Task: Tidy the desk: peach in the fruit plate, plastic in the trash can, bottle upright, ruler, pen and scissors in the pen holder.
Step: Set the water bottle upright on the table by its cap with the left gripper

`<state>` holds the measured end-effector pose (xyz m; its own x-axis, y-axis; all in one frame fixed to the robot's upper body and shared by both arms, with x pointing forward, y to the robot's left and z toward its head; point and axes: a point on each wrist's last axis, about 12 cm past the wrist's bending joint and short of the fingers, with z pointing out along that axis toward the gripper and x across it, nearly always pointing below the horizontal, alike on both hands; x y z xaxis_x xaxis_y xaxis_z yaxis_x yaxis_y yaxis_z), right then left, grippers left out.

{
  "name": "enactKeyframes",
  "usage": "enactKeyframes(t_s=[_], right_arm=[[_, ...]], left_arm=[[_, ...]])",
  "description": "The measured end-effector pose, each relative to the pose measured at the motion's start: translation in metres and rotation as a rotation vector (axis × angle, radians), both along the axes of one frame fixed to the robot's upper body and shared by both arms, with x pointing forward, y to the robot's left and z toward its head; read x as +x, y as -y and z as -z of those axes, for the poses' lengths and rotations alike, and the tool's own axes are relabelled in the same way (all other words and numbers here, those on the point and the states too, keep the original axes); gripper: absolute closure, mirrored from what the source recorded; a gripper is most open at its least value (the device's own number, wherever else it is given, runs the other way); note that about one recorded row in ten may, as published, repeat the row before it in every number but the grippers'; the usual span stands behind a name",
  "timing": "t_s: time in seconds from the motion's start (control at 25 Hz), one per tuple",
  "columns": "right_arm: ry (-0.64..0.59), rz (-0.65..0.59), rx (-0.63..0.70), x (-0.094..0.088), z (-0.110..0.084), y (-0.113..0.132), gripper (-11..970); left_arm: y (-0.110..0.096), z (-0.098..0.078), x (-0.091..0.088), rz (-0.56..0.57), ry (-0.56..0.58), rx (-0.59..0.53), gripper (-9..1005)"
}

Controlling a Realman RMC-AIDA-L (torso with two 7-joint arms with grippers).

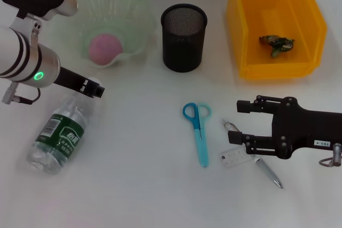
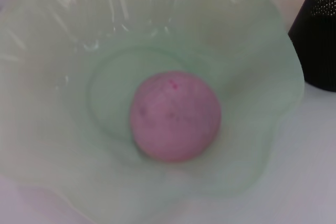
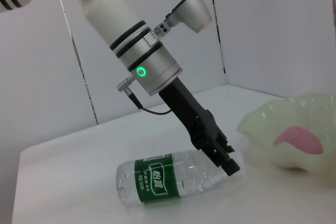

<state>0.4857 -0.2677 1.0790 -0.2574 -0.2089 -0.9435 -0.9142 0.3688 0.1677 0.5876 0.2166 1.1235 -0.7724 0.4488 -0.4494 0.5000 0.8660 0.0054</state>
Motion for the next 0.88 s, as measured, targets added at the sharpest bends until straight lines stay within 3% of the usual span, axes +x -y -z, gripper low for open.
enactKeyframes(t_s=[0.12,0.24,0.4,0.44,0.52,0.6,0.64,0.68,0.84,0.88], right_arm=[[-0.003,0.002,0.002,0.0,0.0,0.0,235],[-0.015,0.009,0.008,0.001,-0.002,0.001,235],[-0.015,0.007,0.01,0.0,-0.002,0.001,235],[-0.015,0.005,0.011,0.0,-0.003,0.002,235],[-0.015,0.005,0.011,0.0,-0.003,0.002,235],[-0.016,0.005,0.012,0.0,-0.003,0.002,235],[-0.017,0.005,0.012,0.0,-0.003,0.002,235],[-0.017,0.005,0.012,0.0,-0.003,0.002,235],[-0.023,-0.001,0.013,0.001,-0.003,0.0,235],[-0.023,-0.001,0.013,0.001,-0.003,0.0,235]], left_arm=[[0.0,-0.001,0.0,0.009,0.006,0.005,542],[0.004,-0.021,-0.006,0.124,0.083,0.011,547],[0.0,-0.035,-0.016,0.233,0.166,-0.044,549],[-0.01,-0.04,-0.024,0.304,0.236,-0.081,549],[-0.016,-0.041,-0.028,0.327,0.266,-0.094,550],[-0.03,-0.041,-0.034,0.338,0.323,-0.152,552],[-0.049,-0.041,-0.039,0.326,0.379,-0.222,552],[-0.049,-0.041,-0.039,0.326,0.379,-0.222,553],[-0.089,-0.029,-0.052,0.316,0.492,-0.395,554],[-0.089,-0.029,-0.052,0.316,0.492,-0.395,555]])
